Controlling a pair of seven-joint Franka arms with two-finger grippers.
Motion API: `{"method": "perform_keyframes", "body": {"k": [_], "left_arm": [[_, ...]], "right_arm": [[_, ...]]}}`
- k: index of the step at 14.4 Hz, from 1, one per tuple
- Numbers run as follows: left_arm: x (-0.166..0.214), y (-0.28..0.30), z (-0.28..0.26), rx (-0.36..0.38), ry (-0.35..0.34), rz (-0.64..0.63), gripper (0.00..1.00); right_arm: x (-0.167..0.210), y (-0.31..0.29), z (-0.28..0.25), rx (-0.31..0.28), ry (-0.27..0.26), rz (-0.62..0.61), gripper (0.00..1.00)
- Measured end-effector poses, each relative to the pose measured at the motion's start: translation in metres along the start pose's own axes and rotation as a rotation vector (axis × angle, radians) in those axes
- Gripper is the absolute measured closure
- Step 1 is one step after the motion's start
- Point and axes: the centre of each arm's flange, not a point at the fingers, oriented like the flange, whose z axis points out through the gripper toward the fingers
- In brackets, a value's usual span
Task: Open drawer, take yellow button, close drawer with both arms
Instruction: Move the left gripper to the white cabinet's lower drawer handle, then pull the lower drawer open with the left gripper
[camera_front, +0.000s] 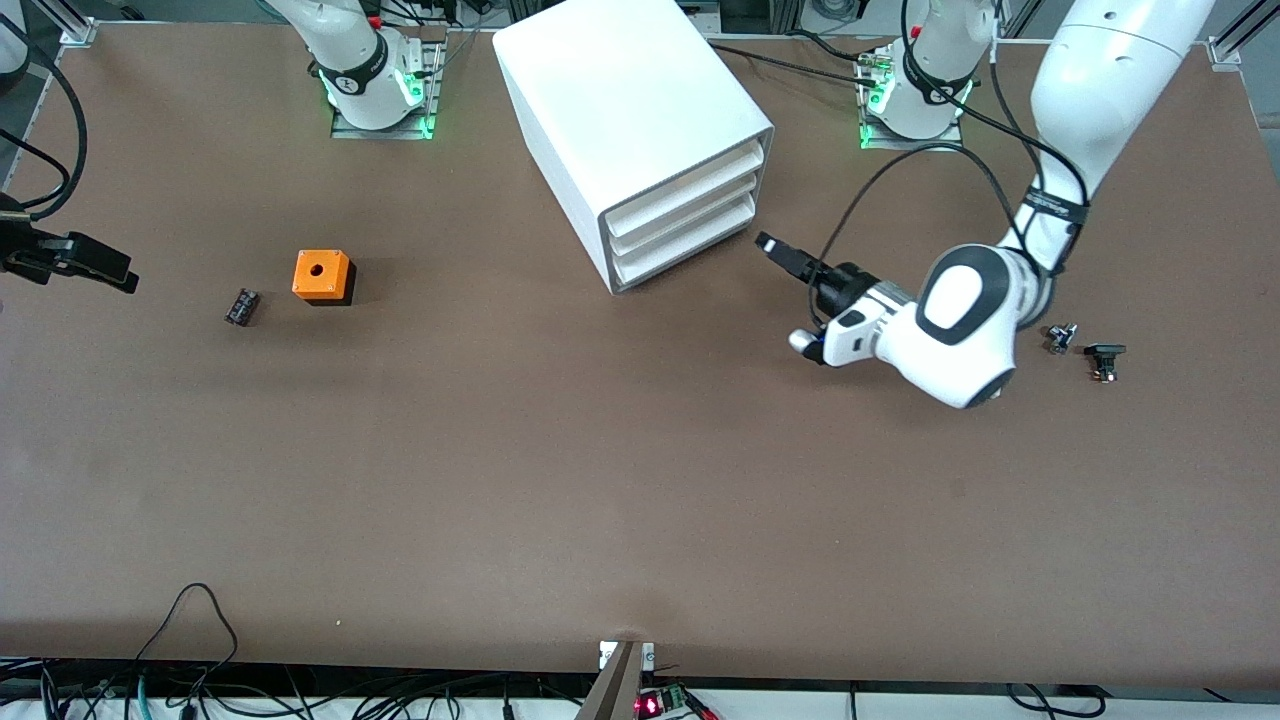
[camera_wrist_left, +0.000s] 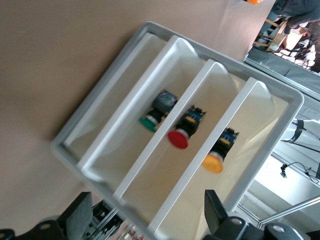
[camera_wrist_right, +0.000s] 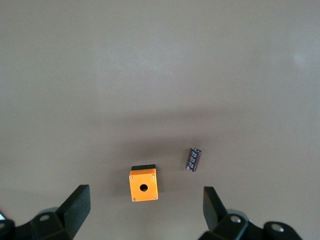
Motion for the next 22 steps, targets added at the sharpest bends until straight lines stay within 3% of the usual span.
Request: {"method": "perform_keyframes", "body": {"k": [8, 14, 16, 18, 20, 22], "left_arm": [[-0.034, 0.012, 0.060, -0.020, -0.010, -0.030, 0.01], [-0.034, 0.013, 0.102, -0.021, 0.025, -0.046, 0.02], [-0.034, 0.013, 0.103, -0.018, 0.031, -0.037, 0.15], [-0.034, 0.013, 0.100, -0.023, 0.041, 0.008, 0.41], [-0.034, 0.016, 0.097, -0.037, 0.049, 0.028, 0.59], [-0.035, 0.019, 0.094, -0.038, 0.057, 0.037, 0.71]], "right_arm": [[0.000, 0.000, 0.000, 0.000, -0.001, 0.000, 0.00], [0.000, 0.000, 0.000, 0.000, -0.001, 0.001, 0.00], [0.000, 0.001, 0.000, 0.000, -0.001, 0.001, 0.00], [0.000, 0.001, 0.000, 0.000, -0.001, 0.001, 0.00], [0.000, 0.001, 0.000, 0.000, -0.001, 0.002, 0.00], [0.000, 0.001, 0.000, 0.000, -0.001, 0.002, 0.00]]}}
